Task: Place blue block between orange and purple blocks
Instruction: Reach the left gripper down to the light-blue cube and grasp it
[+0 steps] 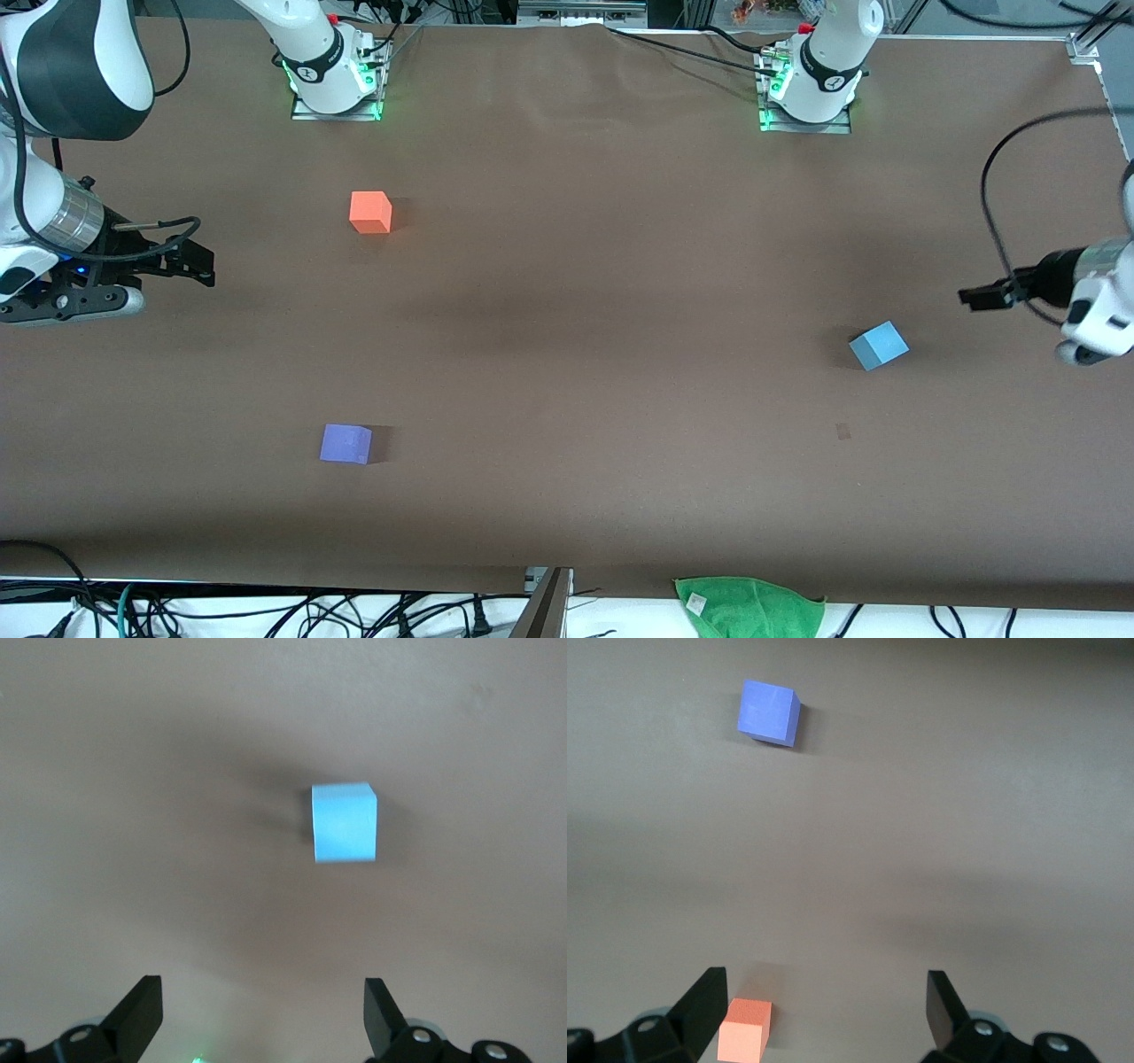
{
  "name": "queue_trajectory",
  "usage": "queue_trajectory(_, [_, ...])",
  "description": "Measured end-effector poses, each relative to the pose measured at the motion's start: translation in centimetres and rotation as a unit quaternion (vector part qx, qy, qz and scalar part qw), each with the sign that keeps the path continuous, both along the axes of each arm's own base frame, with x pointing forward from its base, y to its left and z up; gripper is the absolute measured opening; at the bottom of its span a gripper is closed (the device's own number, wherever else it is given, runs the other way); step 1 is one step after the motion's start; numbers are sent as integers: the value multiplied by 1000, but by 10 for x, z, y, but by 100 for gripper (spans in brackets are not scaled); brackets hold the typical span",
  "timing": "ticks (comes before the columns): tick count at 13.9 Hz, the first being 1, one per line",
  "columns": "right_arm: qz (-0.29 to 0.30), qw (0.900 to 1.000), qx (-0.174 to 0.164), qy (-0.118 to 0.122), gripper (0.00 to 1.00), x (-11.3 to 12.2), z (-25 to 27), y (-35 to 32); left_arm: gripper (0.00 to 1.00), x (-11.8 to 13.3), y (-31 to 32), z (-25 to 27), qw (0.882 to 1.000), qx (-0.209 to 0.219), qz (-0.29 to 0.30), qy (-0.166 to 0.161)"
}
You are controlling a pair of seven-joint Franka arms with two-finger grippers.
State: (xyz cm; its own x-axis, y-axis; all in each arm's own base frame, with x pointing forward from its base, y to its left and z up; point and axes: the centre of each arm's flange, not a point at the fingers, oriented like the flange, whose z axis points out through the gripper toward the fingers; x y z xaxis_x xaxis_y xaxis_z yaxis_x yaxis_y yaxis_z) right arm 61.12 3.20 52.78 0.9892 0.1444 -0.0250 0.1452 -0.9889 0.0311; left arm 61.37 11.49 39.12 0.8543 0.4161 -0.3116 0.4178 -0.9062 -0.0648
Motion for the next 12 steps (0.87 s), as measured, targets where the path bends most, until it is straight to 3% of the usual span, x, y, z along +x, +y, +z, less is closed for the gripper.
queue_trajectory(3, [0,1000,0,0,100,0,0,0,100,11,-10,-51,999,16,33,-22])
queue_trajectory(7, [0,1000,-1,-1,100,0,1,0,100,12,-19,-109,997,25,34,-69])
queue_trajectory(12, [0,1000,-1,6,100,-2,3,0,100,13,-39,-121,995,27,22,-93])
